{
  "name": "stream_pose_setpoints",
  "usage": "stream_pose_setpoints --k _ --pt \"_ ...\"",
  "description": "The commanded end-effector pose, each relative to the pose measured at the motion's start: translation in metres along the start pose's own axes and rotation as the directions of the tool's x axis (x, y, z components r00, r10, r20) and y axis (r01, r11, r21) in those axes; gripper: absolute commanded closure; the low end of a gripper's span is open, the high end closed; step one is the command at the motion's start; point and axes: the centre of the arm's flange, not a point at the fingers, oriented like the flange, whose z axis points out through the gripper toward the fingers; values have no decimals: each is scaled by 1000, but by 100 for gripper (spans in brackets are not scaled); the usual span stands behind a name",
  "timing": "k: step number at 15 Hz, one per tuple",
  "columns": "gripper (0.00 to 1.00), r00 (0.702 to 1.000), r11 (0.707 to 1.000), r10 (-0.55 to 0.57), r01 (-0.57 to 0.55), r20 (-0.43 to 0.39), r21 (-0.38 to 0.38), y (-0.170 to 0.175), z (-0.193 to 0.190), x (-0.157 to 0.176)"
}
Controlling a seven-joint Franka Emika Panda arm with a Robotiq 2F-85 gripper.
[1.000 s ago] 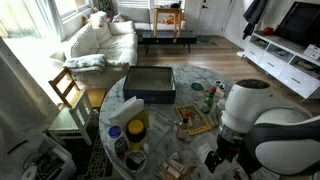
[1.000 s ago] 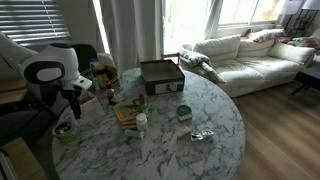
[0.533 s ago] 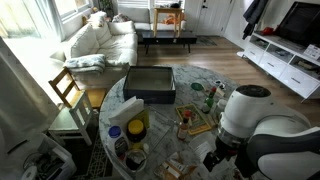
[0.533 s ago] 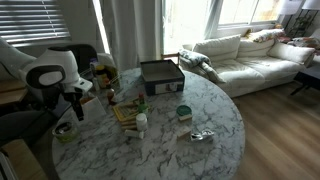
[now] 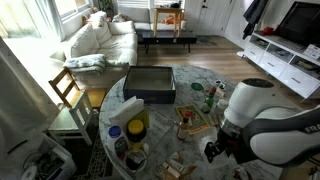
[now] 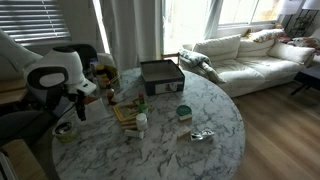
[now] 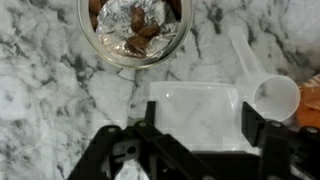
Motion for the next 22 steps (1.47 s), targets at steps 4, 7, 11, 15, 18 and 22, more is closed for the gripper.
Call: stream_pose_setpoints --k 4,7,11,15,18,22 --pt "45 950 941 244 -281 196 188 47 -22 23" --pt "45 901 877 316 -397 297 271 63 -30 31" --pt "45 818 760 384 -544 429 355 91 -19 39" --pt "45 725 607 432 -674 537 421 112 -15 42" --pt "20 754 663 432 -638 495 393 107 -23 42" --pt "45 696 564 408 -701 591 436 115 -20 47"
